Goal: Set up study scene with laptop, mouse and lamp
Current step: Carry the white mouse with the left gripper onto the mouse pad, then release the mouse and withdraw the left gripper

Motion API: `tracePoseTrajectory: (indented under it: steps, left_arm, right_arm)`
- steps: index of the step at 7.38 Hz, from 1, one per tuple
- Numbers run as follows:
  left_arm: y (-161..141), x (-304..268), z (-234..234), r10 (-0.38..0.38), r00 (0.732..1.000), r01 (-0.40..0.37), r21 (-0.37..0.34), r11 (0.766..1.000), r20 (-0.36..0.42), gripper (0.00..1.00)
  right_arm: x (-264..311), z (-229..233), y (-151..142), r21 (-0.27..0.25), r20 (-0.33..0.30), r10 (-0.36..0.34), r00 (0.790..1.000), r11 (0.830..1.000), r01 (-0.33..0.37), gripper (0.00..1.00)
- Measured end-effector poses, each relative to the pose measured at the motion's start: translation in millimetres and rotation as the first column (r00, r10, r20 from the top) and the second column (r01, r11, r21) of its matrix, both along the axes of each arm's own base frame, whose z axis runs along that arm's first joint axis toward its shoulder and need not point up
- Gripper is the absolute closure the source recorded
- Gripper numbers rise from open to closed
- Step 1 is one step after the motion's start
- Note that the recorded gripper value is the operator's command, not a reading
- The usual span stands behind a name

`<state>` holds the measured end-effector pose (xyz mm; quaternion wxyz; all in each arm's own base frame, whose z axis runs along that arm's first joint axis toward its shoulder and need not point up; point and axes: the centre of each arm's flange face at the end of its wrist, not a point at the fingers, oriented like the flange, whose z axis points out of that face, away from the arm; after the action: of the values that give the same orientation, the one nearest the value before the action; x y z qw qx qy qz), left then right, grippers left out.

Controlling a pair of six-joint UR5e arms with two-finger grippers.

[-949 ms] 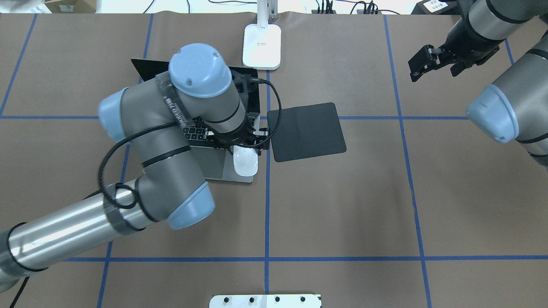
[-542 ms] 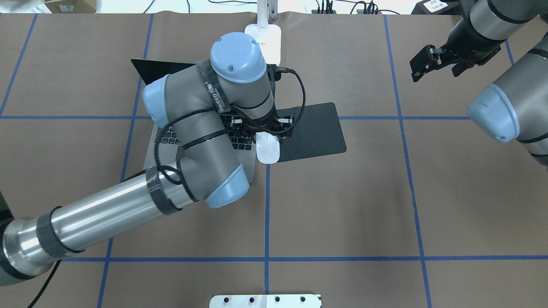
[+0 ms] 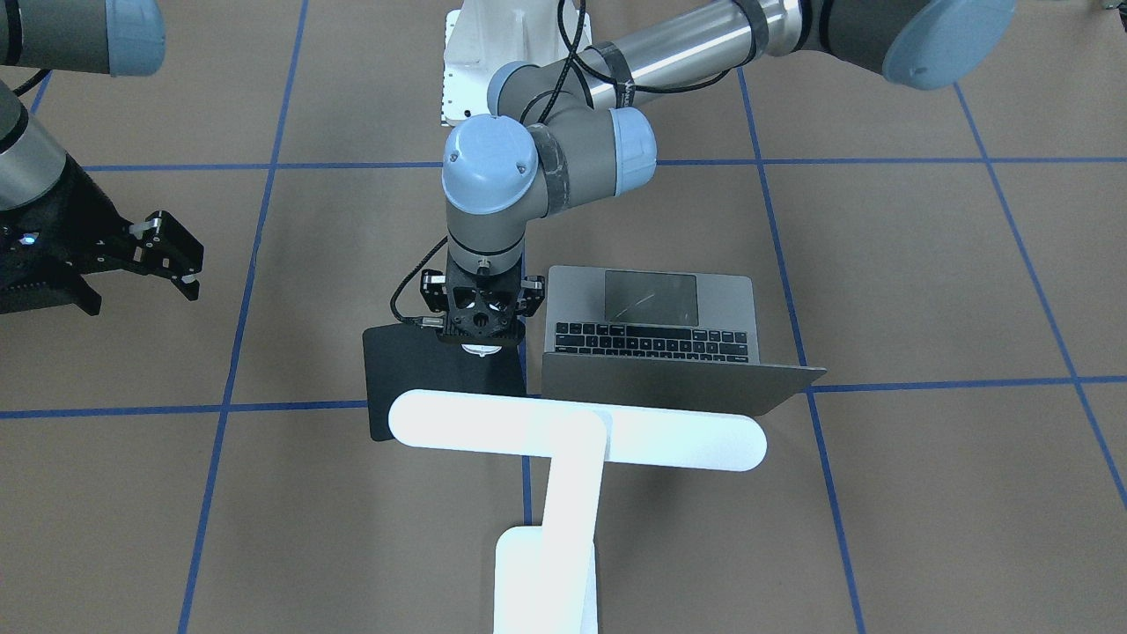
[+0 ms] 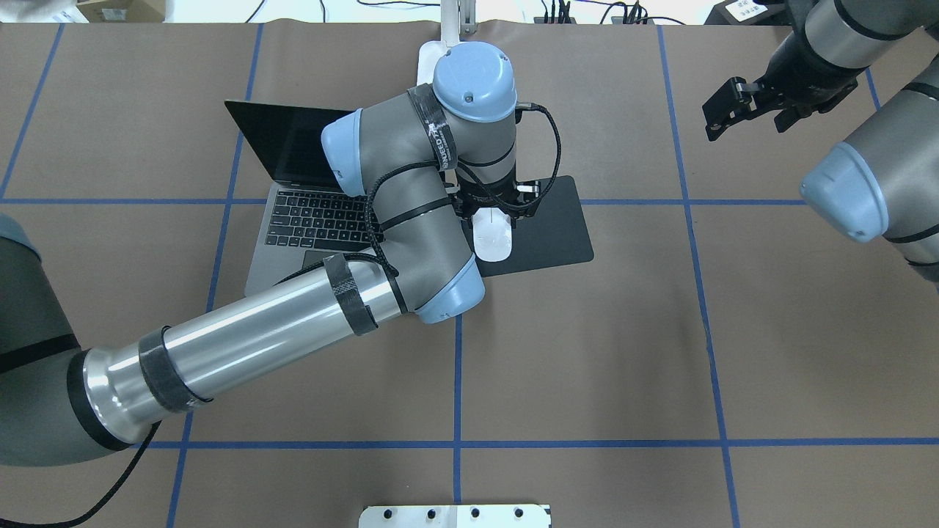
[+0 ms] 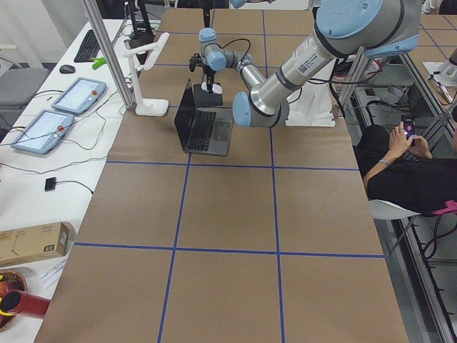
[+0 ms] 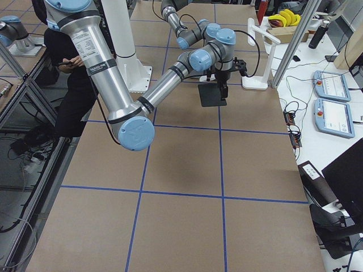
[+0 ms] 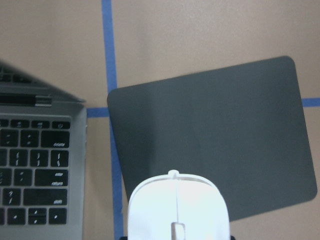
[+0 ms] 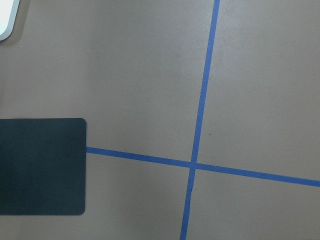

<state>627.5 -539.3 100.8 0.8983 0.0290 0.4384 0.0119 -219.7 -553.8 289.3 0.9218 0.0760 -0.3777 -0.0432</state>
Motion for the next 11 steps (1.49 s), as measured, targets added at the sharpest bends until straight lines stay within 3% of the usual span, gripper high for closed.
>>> tracePoseTrajectory:
  steps: [6,7,9,11]
  left_arm:
    - [-12.8,7.7,11.6,-0.095,0.995,0.095,-0.017,0.995,-0.014,0.32]
    - [-14.1,7.5,12.0,-0.113,0.993,0.113,-0.019,0.993,-0.012,0.27]
    - [-15.6,7.0,12.2,-0.134,0.991,0.134,-0.016,0.991,-0.008,0.05]
    - [-15.1,5.4,9.0,-0.131,0.991,0.131,-0.005,0.991,-0.014,0.01]
  right_arm:
    - [-0.5,2.2,-0.9,-0.004,-0.001,-0.001,1.0,1.0,0.001,0.0]
    - [-0.6,2.7,-1.0,-0.005,-0.002,-0.001,1.0,1.0,0.001,0.0]
    - [-0.6,3.2,-1.2,-0.005,-0.003,0.0,1.0,1.0,0.0,0.0]
    - [0.5,3.2,-1.6,-0.006,-0.003,0.002,1.0,1.0,-0.002,0.0]
